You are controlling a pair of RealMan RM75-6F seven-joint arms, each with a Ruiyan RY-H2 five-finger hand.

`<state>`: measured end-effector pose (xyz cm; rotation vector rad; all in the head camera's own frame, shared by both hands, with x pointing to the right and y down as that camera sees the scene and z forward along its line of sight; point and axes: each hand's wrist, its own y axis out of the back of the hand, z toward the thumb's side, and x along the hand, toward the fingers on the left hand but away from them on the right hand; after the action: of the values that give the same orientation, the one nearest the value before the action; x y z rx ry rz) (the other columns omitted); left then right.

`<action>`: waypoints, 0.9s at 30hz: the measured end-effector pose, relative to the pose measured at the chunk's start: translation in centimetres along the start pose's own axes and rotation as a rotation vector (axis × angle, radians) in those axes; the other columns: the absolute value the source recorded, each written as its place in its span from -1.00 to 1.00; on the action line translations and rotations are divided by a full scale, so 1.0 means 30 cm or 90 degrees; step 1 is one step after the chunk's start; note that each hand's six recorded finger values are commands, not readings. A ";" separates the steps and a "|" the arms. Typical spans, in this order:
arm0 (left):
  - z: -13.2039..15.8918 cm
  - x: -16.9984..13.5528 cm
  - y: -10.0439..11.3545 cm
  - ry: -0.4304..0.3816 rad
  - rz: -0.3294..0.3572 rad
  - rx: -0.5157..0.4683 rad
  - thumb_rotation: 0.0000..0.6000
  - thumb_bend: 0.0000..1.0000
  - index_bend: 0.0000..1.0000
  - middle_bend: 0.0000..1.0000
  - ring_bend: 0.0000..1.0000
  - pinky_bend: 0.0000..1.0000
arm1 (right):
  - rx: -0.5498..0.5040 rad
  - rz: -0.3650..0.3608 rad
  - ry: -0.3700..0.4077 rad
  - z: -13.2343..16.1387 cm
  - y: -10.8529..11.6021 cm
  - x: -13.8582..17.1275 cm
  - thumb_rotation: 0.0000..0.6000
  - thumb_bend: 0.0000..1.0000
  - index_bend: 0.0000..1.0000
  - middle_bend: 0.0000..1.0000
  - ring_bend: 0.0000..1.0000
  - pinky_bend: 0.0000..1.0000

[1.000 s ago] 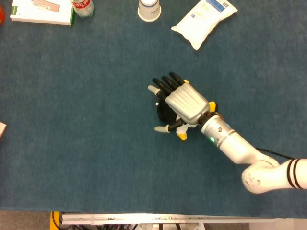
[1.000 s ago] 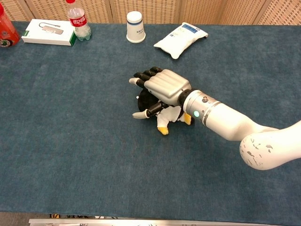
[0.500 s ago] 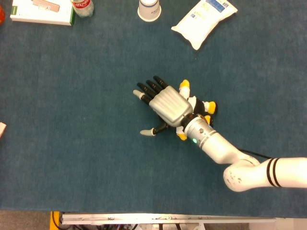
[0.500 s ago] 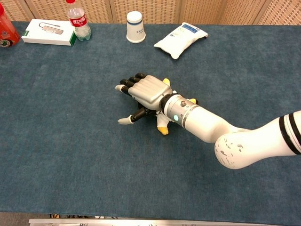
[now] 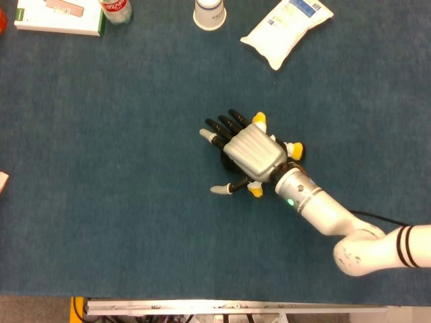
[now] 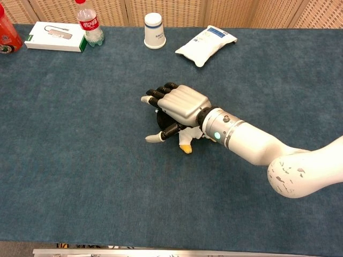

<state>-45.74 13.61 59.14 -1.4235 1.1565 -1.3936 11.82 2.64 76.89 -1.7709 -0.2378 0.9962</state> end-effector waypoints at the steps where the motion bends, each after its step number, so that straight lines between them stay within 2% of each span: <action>1: 0.001 0.001 -0.001 0.000 0.000 0.000 1.00 -0.32 -0.61 -0.53 -0.62 -0.72 | -0.006 -0.006 -0.001 -0.002 0.011 0.004 -0.77 -1.00 -1.00 -1.00 -1.00 -1.00; 7: 0.002 0.004 0.001 0.000 0.000 0.000 1.00 -0.32 -0.61 -0.53 -0.62 -0.72 | -0.022 -0.019 0.001 0.011 0.044 -0.021 -0.77 -1.00 -1.00 -1.00 -1.00 -1.00; 16: -0.001 0.003 0.001 0.003 -0.001 0.000 1.00 -0.32 -0.61 -0.53 -0.62 -0.72 | -0.005 0.006 -0.006 0.028 -0.001 -0.070 -0.77 -1.00 -1.00 -1.00 -1.00 -1.00; 22: -0.001 0.001 0.003 0.002 -0.001 0.000 1.00 -0.32 -0.61 -0.53 -0.62 -0.72 | 0.019 0.030 -0.006 0.016 -0.043 -0.052 -0.77 -1.00 -1.00 -1.00 -1.00 -1.00; 27: -0.001 0.000 0.002 0.002 -0.001 0.001 1.00 -0.32 -0.61 -0.53 -0.62 -0.72 | 0.018 0.020 -0.011 -0.006 -0.029 -0.015 -0.77 -1.00 -1.00 -1.00 -1.00 -1.00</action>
<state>-45.77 13.59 59.10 -1.4227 1.1565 -1.3981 11.90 2.62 77.88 -1.7456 -0.2052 1.0330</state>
